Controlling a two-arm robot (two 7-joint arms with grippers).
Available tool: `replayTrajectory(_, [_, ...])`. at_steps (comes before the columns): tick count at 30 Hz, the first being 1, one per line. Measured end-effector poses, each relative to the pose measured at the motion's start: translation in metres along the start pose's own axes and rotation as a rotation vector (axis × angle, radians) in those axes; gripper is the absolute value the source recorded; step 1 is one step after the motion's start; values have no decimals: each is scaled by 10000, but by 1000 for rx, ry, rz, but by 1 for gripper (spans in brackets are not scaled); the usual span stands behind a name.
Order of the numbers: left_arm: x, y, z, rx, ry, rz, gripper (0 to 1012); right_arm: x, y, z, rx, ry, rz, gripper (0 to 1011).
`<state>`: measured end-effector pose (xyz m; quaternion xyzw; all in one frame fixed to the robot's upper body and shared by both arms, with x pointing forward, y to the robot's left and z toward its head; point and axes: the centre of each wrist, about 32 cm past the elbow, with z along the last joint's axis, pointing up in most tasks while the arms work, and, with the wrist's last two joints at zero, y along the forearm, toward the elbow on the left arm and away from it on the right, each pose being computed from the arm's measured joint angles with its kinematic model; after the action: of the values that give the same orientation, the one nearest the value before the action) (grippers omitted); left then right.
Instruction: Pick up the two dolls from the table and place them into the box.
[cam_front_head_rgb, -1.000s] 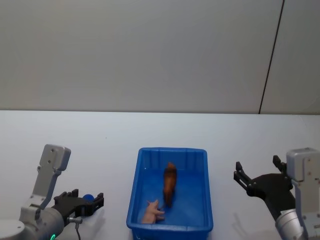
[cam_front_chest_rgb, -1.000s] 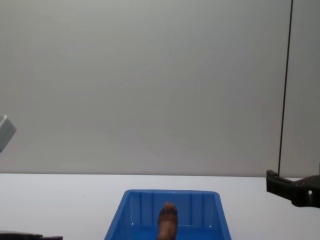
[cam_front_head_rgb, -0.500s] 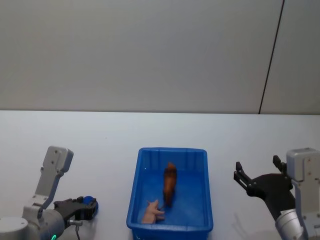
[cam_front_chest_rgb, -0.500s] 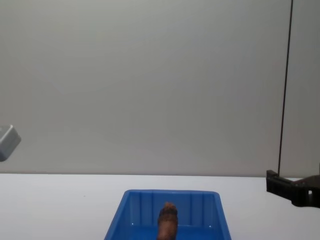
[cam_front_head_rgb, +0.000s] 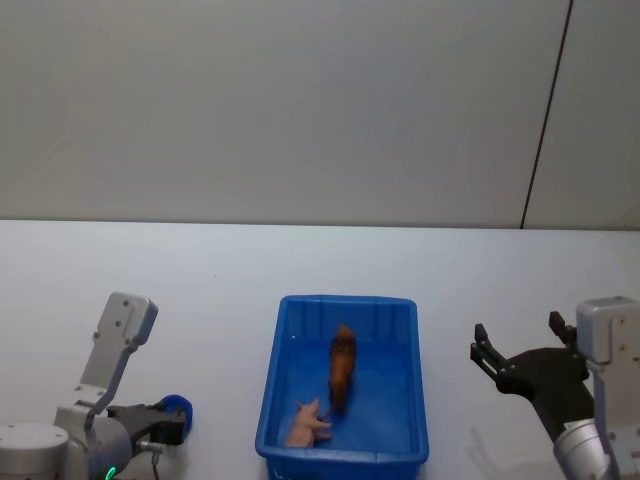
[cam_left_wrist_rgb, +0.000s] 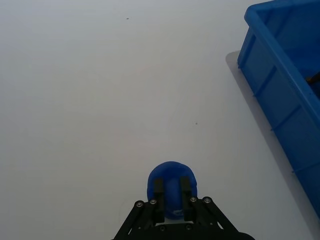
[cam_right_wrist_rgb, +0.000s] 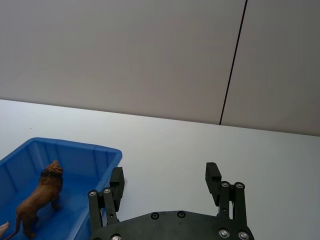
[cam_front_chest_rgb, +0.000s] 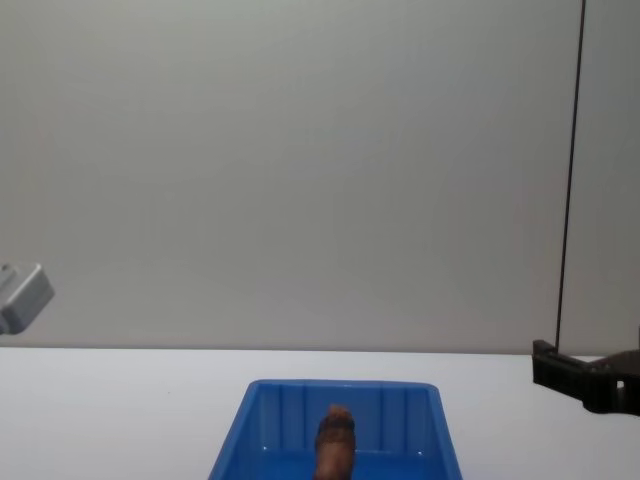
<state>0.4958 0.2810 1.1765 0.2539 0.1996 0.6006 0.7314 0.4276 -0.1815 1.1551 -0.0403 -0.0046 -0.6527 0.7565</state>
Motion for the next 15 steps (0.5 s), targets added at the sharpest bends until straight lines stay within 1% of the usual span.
replayTrajectory(4, [-7, -3, 23, 3, -15, 9, 170, 0, 0, 0, 0, 0, 0, 1001])
replayTrajectory(9, [-17, 7, 54, -7, -39, 23, 146, 0, 0, 0, 0, 0, 0, 1001])
replayTrajectory(10, [-22, 14, 70, -16, -47, 25, 137, 0, 0, 0, 0, 0, 0, 1001])
replayTrajectory(11, [-22, 14, 70, -16, -47, 25, 132, 0, 0, 0, 0, 0, 0, 1001])
replayTrajectory(13, [-31, 32, 102, -42, -66, 28, 119, 0, 0, 0, 0, 0, 0, 1001])
replayTrajectory(15, [-34, 41, 116, -56, -74, 29, 113, 0, 0, 0, 0, 0, 0, 1001])
